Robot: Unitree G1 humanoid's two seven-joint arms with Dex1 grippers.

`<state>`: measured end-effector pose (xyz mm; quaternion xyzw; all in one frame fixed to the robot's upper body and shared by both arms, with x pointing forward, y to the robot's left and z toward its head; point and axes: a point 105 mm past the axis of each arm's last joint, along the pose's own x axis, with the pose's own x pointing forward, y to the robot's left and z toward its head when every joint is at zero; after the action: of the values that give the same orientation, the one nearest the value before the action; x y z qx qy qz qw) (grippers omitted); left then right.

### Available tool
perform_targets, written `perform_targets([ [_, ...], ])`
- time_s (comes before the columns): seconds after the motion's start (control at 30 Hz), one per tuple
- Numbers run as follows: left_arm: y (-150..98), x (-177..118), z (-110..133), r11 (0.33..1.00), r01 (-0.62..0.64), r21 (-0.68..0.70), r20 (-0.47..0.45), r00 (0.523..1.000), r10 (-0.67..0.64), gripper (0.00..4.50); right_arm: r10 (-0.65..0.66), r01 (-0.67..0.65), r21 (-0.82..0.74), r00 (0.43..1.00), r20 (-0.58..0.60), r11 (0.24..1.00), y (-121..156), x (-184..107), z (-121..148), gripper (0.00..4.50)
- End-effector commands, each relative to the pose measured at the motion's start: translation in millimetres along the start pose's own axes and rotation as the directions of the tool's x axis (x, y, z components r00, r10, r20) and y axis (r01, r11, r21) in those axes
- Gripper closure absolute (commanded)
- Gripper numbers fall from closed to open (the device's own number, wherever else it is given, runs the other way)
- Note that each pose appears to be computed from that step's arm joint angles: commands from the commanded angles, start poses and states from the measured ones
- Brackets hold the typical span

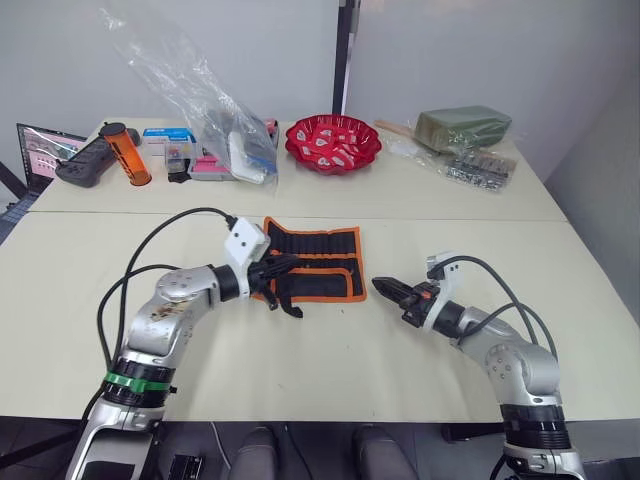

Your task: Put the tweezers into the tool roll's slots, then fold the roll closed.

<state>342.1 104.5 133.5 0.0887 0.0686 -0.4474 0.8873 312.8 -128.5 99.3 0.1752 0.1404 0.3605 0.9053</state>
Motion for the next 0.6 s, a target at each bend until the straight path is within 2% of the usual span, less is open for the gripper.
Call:
perform_targets([
  [0.03,1.8,1.7,-3.4,0.999,-0.008,0.034,-0.040,0.999,0.010,4.50,0.015,-0.015,0.042,1.000,0.006,0.999,9.7,-4.4,2.9,2.63],
  [0.2,2.4,2.7,-12.2,1.000,-0.015,0.018,-0.071,0.997,0.017,4.50,0.002,0.000,0.112,1.000,-0.017,0.994,14.6,-3.2,-5.3,0.92],
  [0.3,3.2,2.2,-8.2,1.000,-0.029,-0.005,-0.045,0.999,0.029,4.50,0.010,-0.009,0.127,1.000,-0.005,0.992,19.0,-1.1,-4.4,0.04],
  [0.47,7.5,-13.2,13.9,0.998,-0.043,-0.048,0.058,0.997,0.046,4.50,0.023,-0.026,0.182,1.000,0.016,0.983,22.6,0.4,-0.4,0.04],
  [0.6,4.8,-47.1,33.7,0.999,-0.012,-0.041,0.129,0.992,0.017,4.50,0.074,-0.068,0.253,0.997,-0.014,0.965,30.4,1.9,-5.9,0.04],
])
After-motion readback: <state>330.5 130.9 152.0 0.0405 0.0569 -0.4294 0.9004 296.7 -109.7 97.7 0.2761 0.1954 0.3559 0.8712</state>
